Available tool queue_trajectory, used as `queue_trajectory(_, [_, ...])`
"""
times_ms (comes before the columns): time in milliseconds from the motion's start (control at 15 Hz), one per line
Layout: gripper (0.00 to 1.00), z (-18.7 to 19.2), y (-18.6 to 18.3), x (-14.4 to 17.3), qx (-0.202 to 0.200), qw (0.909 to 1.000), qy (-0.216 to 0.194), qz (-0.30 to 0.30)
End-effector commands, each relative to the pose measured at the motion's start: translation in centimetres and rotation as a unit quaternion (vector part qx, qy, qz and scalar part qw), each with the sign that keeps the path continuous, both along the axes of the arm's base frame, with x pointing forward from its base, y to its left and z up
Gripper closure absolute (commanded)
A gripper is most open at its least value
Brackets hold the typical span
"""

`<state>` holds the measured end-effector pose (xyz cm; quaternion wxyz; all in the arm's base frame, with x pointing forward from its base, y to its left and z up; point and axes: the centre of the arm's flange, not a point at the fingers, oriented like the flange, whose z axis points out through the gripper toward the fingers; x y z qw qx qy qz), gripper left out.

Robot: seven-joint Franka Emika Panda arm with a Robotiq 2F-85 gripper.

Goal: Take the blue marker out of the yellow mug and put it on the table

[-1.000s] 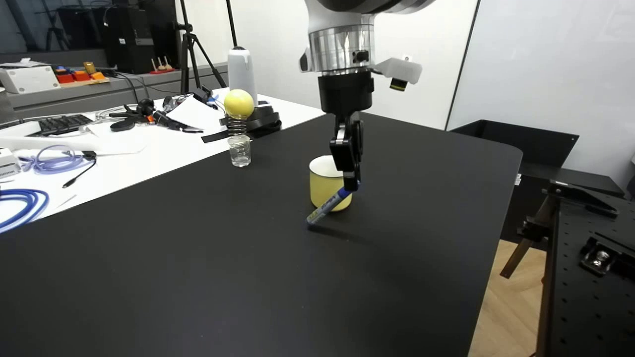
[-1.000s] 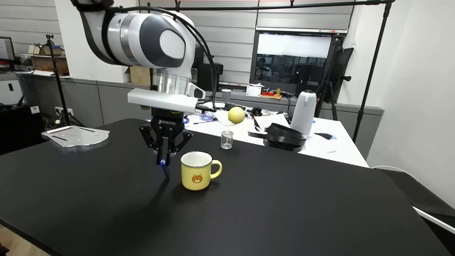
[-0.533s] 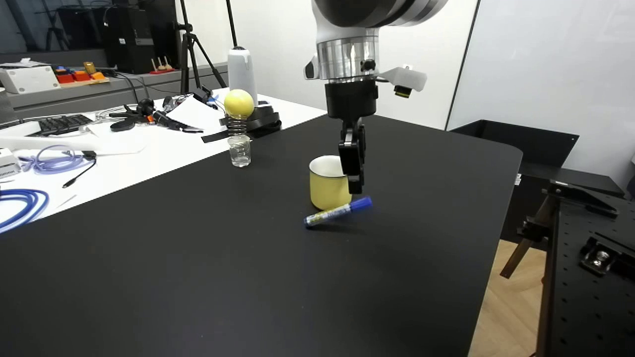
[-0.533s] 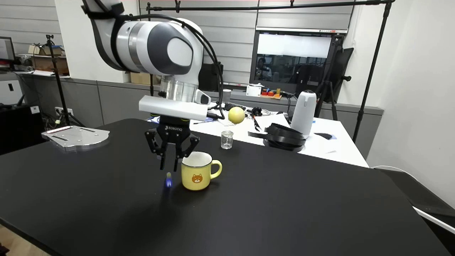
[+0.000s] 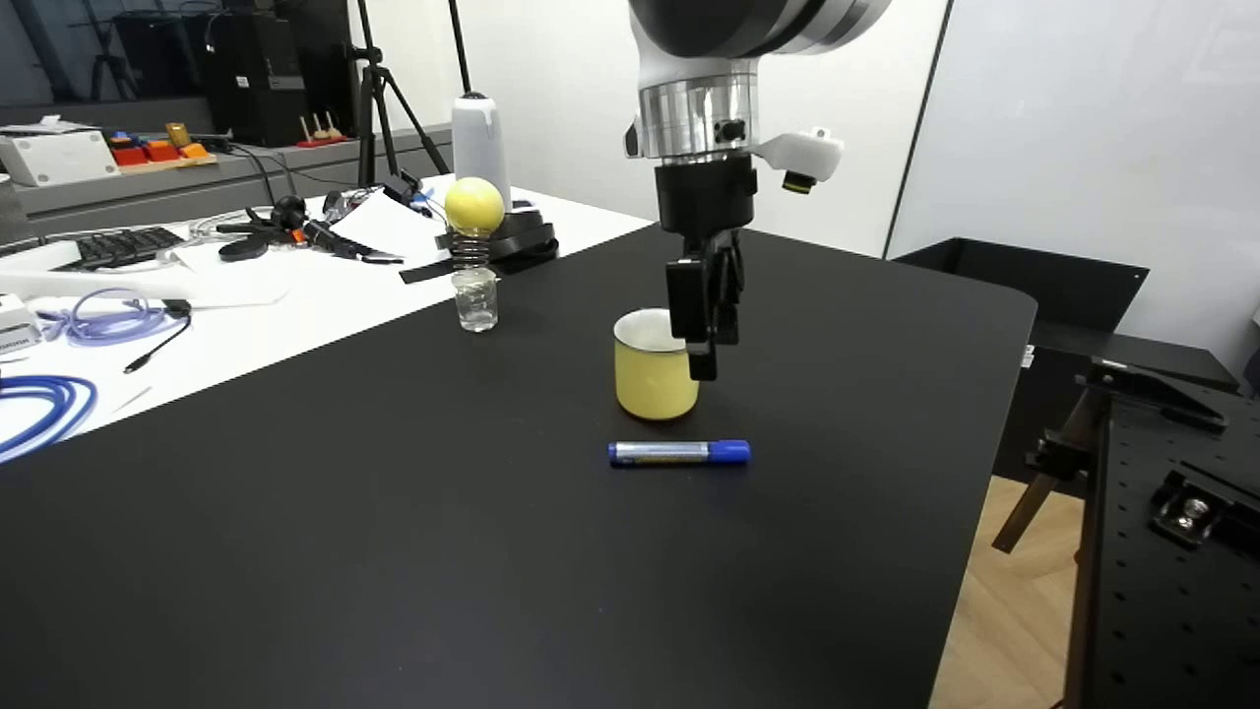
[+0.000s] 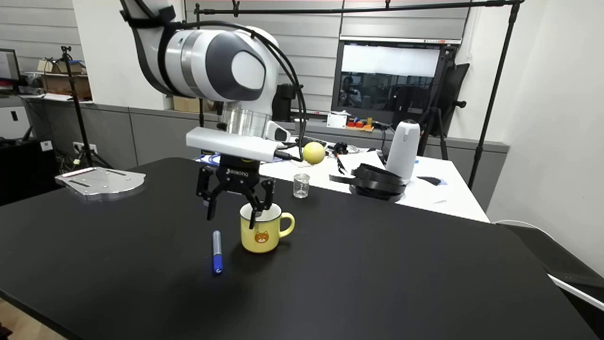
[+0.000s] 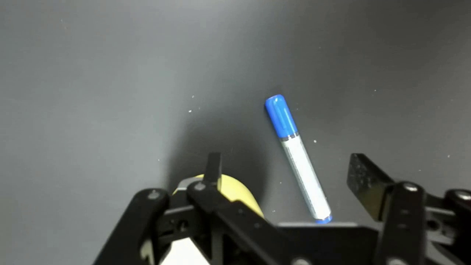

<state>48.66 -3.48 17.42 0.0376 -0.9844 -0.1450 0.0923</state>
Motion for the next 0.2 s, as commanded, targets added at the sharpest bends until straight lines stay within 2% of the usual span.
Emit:
queue_trajectory(0, [0.00,2.0,-0.3,0.4,-0.006,0.9974,0.031,-0.064])
queue_trajectory(133, [0.00,3.1,-0.5,0.0,0.004,0.9957,0.055,-0.074])
